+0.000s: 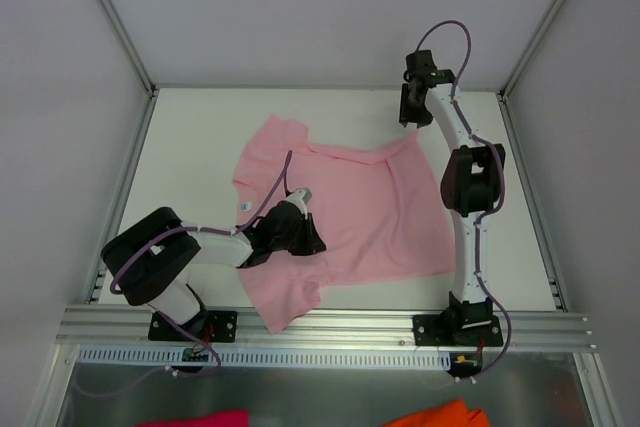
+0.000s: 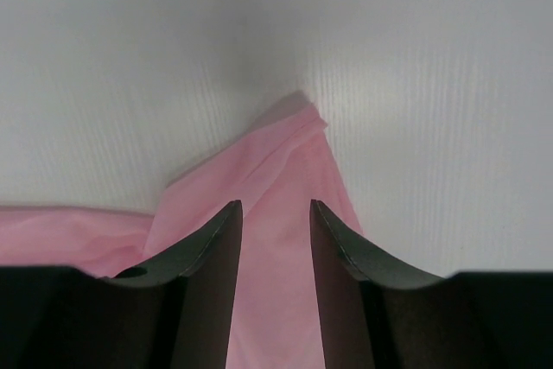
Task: Fold and stack the t-shirts
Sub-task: Flatten out the tshirt
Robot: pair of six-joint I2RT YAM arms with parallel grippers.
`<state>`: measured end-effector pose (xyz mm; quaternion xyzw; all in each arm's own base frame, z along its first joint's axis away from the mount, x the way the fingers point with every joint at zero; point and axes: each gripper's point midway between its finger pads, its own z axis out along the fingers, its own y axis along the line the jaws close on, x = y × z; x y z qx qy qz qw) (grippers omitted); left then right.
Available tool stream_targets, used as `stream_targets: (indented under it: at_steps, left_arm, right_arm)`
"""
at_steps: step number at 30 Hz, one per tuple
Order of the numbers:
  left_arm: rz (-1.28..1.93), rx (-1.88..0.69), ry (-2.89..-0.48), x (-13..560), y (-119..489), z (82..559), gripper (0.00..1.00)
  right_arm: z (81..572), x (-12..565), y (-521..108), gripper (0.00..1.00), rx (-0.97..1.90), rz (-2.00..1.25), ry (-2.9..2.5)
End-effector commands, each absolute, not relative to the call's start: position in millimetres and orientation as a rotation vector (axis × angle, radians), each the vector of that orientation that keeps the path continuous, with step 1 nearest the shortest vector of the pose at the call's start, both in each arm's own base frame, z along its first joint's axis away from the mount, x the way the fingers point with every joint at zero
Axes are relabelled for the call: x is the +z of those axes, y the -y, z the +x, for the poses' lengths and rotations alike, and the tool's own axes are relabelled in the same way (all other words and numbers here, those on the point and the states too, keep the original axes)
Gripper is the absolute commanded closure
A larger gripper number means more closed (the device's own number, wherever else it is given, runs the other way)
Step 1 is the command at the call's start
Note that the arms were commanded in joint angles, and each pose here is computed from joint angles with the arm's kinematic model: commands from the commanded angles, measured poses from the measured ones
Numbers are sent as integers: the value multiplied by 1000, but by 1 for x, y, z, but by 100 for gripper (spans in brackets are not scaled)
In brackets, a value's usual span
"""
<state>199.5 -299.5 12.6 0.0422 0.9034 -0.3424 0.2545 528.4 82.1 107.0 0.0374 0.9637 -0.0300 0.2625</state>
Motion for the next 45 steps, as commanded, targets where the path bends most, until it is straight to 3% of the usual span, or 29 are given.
stream_targets:
  at_steps: [1,8,13,14,15,16,26,39,40,43,45]
  left_arm:
    - [147,-837,-2520,-5,287,188,100]
    - [163,-841,-2515,-4,288,184,100]
    - [167,-841,-2511,-4,288,183,100]
    - [167,-841,-2511,-4,288,182,100]
    - [168,-839,-2512,-5,287,182,100]
    - [165,-838,-2512,-5,287,181,100]
    - [189,-836,-2526,-9,289,176,100]
    - [199,-803,-2542,-14,286,167,100]
    - [200,-795,-2545,-14,285,166,100]
    - [210,-787,-2544,-14,284,163,100]
    - [215,-788,-2536,-12,285,162,100]
  right_arm:
    - [529,102,-58,59,-251,183,-2628]
    - [537,71,-59,61,-223,212,-2672]
    - [534,58,-58,69,-145,266,-2707]
    - [533,57,-60,75,-117,268,-2713]
    - [534,56,-60,93,-115,267,-2712]
    - [534,56,-59,99,-116,269,-2713]
    - [562,105,-42,99,-191,218,-2435]
    - [621,173,-81,99,-49,-15,-2061]
    - [622,173,-75,75,-107,0,-2058]
    - [618,169,-85,27,-314,-95,-2057]
    - [614,167,-88,26,-402,-142,-2042]
